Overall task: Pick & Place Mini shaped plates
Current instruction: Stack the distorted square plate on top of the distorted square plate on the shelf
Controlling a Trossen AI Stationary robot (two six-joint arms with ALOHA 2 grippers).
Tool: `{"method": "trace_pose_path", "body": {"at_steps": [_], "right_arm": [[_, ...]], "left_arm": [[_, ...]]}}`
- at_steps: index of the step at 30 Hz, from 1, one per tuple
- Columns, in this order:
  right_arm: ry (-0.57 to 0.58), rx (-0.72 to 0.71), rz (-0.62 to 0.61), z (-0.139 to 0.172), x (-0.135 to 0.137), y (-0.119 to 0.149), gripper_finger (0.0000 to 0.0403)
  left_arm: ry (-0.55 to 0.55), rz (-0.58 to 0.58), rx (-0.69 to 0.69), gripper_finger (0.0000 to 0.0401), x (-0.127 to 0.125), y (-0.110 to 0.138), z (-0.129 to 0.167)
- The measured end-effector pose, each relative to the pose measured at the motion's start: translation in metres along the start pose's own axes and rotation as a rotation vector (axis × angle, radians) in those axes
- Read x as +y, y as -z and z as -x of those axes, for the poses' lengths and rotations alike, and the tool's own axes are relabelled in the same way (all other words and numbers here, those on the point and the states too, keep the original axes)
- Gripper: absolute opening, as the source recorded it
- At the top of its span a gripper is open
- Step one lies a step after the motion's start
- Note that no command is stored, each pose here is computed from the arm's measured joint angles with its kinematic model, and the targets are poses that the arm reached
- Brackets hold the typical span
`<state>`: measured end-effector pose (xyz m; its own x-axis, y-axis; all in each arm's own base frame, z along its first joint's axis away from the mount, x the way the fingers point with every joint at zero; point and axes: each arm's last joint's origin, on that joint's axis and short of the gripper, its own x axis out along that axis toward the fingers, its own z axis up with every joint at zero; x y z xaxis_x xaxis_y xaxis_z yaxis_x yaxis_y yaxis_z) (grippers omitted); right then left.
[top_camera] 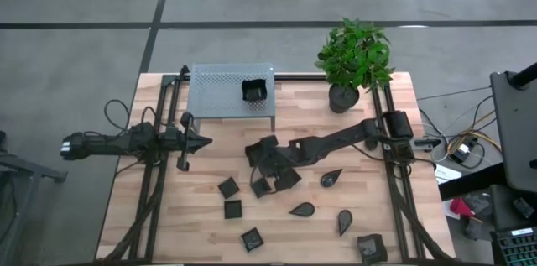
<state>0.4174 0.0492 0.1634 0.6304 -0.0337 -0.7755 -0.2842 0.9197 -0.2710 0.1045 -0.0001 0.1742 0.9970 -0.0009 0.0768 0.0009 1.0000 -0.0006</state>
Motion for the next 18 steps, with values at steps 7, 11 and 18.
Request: {"method": "trace_pose_path", "body": {"at_steps": [7, 11, 18], "right_arm": [[0.0, 0.027, -0.009, -0.006, -0.006, 0.008, 0.0072], [0.007, 0.021, -0.021, -0.005, -0.01, 0.008, 0.0076], [-0.002, 0.025, -0.024, -0.006, -0.011, 0.01, 0.0077]], "left_arm": [[0.0, 0.0, 0.002, 0.0, 0.0, 0.0, 0.0], [0.0, 0.0, 0.008, 0.0, 0.0, 0.001, 0.0], [0.0, 0.0, 0.008, 0.0, 0.0, 0.001, 0.0]]}}
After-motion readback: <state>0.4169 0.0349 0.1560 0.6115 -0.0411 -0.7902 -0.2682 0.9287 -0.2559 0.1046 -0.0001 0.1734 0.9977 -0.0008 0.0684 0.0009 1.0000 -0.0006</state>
